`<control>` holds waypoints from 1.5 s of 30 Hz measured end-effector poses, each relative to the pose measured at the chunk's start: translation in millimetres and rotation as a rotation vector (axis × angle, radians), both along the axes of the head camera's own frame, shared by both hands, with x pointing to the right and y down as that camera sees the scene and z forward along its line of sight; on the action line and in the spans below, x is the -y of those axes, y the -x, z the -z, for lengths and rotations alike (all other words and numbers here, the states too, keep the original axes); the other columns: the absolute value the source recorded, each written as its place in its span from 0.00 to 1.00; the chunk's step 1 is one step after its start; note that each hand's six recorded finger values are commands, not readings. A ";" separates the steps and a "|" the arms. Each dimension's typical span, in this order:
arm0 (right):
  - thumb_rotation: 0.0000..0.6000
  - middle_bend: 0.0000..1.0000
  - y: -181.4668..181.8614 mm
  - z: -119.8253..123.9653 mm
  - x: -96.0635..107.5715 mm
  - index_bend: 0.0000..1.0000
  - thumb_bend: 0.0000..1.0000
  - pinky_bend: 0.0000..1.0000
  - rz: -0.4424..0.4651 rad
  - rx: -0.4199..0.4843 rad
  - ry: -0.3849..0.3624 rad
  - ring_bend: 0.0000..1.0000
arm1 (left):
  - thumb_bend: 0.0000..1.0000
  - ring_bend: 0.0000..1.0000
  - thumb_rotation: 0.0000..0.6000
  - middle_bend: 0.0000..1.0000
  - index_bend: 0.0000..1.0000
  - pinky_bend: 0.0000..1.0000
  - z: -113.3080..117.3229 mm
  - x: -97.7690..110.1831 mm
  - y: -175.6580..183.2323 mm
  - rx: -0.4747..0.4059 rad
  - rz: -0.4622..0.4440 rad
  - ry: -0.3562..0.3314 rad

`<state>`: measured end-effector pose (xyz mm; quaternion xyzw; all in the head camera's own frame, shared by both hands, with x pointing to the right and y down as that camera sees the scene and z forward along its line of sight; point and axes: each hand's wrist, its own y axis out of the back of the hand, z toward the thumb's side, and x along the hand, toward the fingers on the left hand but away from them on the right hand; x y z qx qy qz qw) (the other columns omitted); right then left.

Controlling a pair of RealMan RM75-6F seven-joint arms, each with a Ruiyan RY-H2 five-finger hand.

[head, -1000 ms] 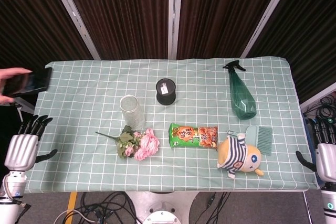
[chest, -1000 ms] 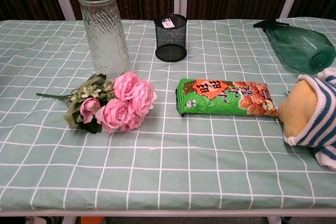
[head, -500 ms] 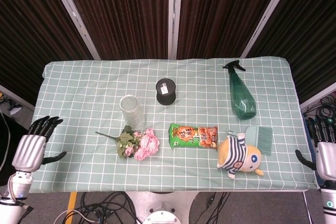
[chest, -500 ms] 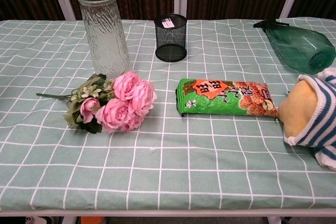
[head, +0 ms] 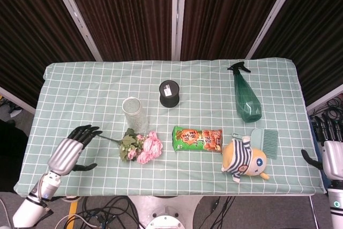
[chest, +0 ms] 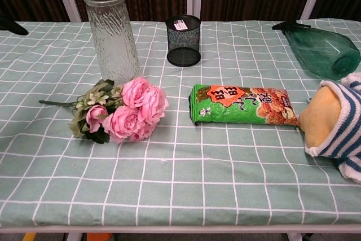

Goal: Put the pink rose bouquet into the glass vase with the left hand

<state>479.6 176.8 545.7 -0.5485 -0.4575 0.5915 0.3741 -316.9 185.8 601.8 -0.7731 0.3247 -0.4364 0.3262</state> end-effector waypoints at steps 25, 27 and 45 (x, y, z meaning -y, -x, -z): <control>1.00 0.00 -1.9 -9.1 2.7 0.00 0.15 0.00 -0.007 0.003 0.028 0.00 | 0.00 0.04 1.00 0.07 0.14 0.12 -41.9 10.5 -123.6 -0.137 -0.187 0.212; 1.00 0.00 -2.8 -10.0 2.5 0.00 0.15 0.00 -0.009 0.004 0.031 0.00 | 0.00 0.04 1.00 0.07 0.14 0.12 -44.9 10.4 -131.3 -0.142 -0.202 0.226; 1.00 0.00 -13.7 -12.6 -1.2 0.00 0.15 0.00 -0.031 0.015 0.036 0.00 | 0.00 0.04 1.00 0.05 0.14 0.12 -82.9 16.3 -150.6 -0.067 -0.220 0.272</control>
